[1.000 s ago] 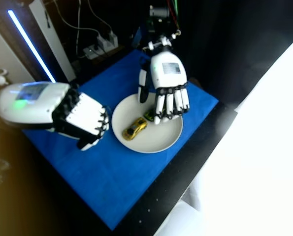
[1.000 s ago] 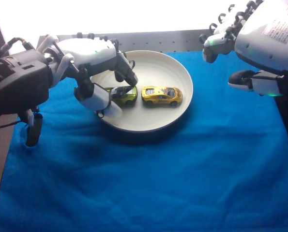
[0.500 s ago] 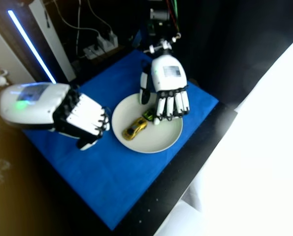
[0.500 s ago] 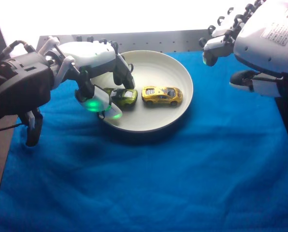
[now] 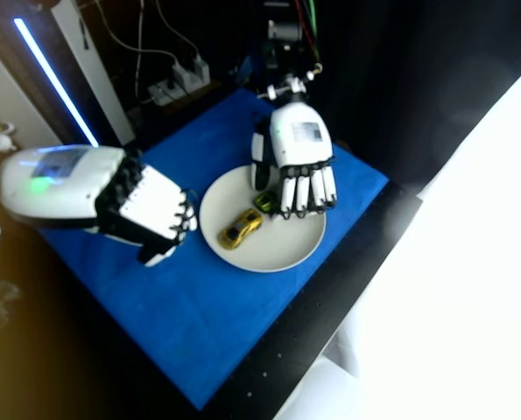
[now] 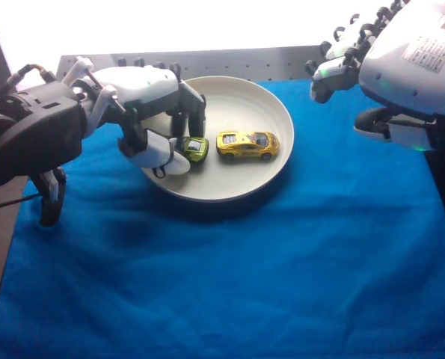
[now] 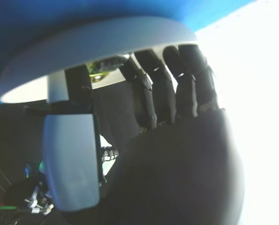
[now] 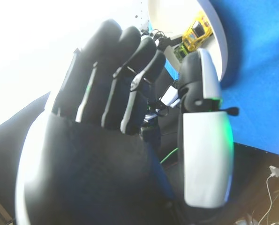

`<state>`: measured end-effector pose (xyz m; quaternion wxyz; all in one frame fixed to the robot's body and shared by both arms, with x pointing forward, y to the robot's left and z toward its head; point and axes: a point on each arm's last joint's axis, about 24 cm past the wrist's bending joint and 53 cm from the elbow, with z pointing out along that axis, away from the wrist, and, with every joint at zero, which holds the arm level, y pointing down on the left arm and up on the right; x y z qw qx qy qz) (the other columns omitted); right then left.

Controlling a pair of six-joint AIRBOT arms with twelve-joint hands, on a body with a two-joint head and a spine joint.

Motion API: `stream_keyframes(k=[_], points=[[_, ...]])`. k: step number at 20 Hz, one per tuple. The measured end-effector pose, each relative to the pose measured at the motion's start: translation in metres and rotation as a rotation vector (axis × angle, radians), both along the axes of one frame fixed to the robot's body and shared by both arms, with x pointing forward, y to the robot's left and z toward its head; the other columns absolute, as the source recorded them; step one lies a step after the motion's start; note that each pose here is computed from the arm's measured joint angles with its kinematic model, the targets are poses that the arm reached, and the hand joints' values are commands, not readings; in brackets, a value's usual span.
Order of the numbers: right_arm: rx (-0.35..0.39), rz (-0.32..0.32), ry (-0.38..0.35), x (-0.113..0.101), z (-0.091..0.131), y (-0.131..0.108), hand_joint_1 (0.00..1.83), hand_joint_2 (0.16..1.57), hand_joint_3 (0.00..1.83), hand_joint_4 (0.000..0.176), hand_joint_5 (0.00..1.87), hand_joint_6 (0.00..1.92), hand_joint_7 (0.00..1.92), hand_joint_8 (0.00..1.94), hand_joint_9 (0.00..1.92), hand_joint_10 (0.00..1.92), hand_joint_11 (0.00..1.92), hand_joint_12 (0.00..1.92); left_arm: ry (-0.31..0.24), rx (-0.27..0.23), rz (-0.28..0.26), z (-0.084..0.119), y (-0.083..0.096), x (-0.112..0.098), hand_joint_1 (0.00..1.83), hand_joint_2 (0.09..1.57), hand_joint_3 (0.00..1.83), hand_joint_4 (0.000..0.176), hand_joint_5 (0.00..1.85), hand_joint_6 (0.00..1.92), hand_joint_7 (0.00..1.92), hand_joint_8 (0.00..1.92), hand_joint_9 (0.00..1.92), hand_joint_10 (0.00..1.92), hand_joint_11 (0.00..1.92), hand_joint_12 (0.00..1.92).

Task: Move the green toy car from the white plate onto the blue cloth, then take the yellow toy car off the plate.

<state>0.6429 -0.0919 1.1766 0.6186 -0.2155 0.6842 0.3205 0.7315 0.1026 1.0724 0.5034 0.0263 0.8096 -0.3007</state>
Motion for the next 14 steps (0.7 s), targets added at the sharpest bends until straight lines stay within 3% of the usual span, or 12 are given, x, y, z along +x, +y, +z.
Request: stream_keyframes(k=[1, 3, 4, 5, 6, 8, 10, 14], points=[[0.000, 0.000, 0.001, 0.000, 0.000, 0.000, 1.27, 1.02, 0.00, 0.000, 0.74, 0.54, 0.69, 0.99, 0.63, 1.31, 0.57, 1.77, -0.001, -0.001, 0.003, 0.000, 0.001, 0.001, 1.16, 1.24, 0.00, 0.000, 0.79, 1.20, 0.70, 1.52, 0.21, 1.66, 0.00, 1.92], [0.001, 0.001, -0.001, 0.000, 0.000, 0.000, 1.27, 1.03, 0.00, 0.000, 0.74, 0.54, 0.68, 1.07, 0.62, 1.36, 0.56, 1.78, -0.001, -0.004, 0.003, 0.000, 0.000, 0.001, 1.18, 1.25, 0.00, 0.000, 0.83, 1.36, 0.61, 1.41, 0.13, 1.34, 0.00, 1.55], [0.001, 0.001, -0.001, 0.000, 0.000, 0.000, 1.27, 1.03, 0.00, 0.000, 0.74, 0.54, 0.68, 1.09, 0.62, 1.36, 0.56, 1.78, -0.001, -0.004, 0.004, 0.000, 0.000, 0.001, 1.17, 1.27, 0.00, 0.000, 0.82, 1.40, 0.58, 1.40, 0.10, 1.30, 0.00, 1.51], [0.001, 0.000, 0.000, 0.000, 0.000, 0.000, 1.27, 1.03, 0.00, 0.000, 0.74, 0.54, 0.67, 1.09, 0.62, 1.36, 0.55, 1.77, -0.003, -0.005, 0.003, 0.000, 0.000, 0.001, 1.17, 1.26, 0.00, 0.000, 0.83, 1.38, 0.59, 1.42, 0.09, 1.47, 0.00, 1.77], [0.001, 0.000, -0.001, 0.000, 0.000, 0.000, 1.27, 1.03, 0.00, 0.000, 0.74, 0.54, 0.67, 1.08, 0.61, 1.36, 0.55, 1.77, -0.004, -0.007, 0.002, 0.001, -0.001, 0.001, 1.18, 1.25, 0.00, 0.000, 0.85, 1.36, 0.63, 1.37, 0.09, 1.49, 0.00, 1.83], [0.001, 0.000, 0.000, 0.000, 0.000, 0.000, 1.29, 1.03, 0.00, 0.000, 0.74, 0.55, 0.67, 1.10, 0.62, 1.36, 0.55, 1.77, -0.008, -0.017, -0.005, 0.002, -0.005, -0.002, 1.18, 1.24, 0.00, 0.000, 0.87, 1.23, 0.64, 1.48, 0.13, 1.75, 0.00, 1.92], [0.002, 0.001, -0.001, 0.000, 0.000, 0.000, 1.30, 1.01, 0.00, 0.000, 0.75, 0.55, 0.68, 1.12, 0.64, 1.38, 0.60, 1.78, -0.014, -0.018, -0.013, 0.005, -0.006, -0.007, 1.19, 1.22, 0.00, 0.000, 0.89, 1.25, 0.69, 1.36, 0.12, 1.57, 0.00, 1.92], [0.003, 0.000, 0.001, 0.000, 0.000, 0.000, 1.29, 1.01, 0.00, 0.000, 0.76, 0.54, 0.69, 1.04, 0.63, 1.32, 0.58, 1.76, -0.051, -0.041, -0.016, 0.019, -0.004, -0.012, 1.18, 1.20, 0.00, 0.000, 0.89, 1.22, 0.76, 1.29, 0.17, 1.55, 0.00, 1.92]])
